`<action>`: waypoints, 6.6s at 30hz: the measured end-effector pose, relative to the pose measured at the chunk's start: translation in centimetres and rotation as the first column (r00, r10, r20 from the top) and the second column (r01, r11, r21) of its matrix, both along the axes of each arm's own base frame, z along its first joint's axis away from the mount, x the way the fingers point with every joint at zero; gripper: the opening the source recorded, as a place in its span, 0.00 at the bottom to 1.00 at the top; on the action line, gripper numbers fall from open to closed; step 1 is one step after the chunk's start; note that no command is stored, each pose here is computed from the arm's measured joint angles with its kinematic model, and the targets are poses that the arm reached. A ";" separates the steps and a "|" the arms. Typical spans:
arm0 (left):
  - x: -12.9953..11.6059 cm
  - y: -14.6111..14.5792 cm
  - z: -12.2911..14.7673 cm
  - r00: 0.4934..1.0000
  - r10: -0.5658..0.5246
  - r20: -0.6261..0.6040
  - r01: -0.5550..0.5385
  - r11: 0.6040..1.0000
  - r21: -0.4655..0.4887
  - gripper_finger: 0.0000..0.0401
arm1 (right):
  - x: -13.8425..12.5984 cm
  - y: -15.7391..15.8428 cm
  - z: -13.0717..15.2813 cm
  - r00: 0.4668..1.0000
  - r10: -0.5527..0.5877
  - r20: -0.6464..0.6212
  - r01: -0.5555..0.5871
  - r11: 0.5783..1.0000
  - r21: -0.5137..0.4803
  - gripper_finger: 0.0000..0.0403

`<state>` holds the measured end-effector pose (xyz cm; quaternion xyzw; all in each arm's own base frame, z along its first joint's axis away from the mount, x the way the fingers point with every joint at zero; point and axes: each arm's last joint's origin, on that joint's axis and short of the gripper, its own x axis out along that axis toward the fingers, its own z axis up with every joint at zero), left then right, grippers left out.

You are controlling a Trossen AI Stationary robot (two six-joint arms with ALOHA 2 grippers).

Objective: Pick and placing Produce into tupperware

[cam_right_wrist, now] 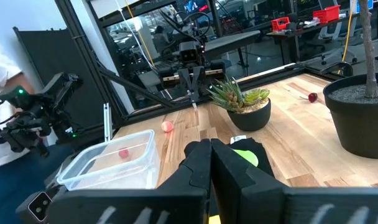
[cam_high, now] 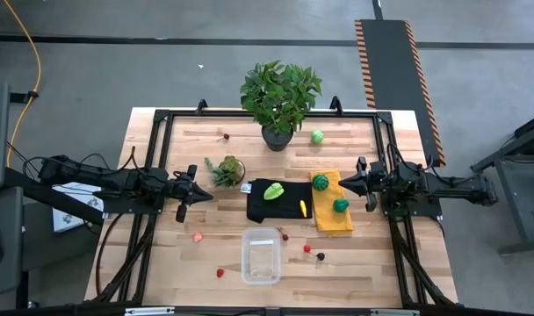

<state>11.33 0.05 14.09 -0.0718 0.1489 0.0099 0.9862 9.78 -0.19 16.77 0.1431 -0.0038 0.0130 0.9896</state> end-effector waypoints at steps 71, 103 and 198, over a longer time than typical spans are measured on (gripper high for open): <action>0.2 0.6 4.7 0.844 0.438 0.309 0.084 0.462 -0.883 0.00 | -1.7 -1.8 12.2 0.866 -0.464 0.187 0.338 0.818 0.465 0.00; -8.6 1.4 25.8 0.785 0.558 0.269 -0.463 0.817 -0.344 0.00 | 7.5 -12.2 14.5 0.583 -0.466 -0.666 0.593 0.804 -0.044 0.43; -8.8 1.7 25.2 0.679 0.704 0.207 -0.555 0.678 -0.483 0.00 | 11.3 -21.7 -2.1 0.482 -0.369 -0.795 0.648 0.760 0.039 0.84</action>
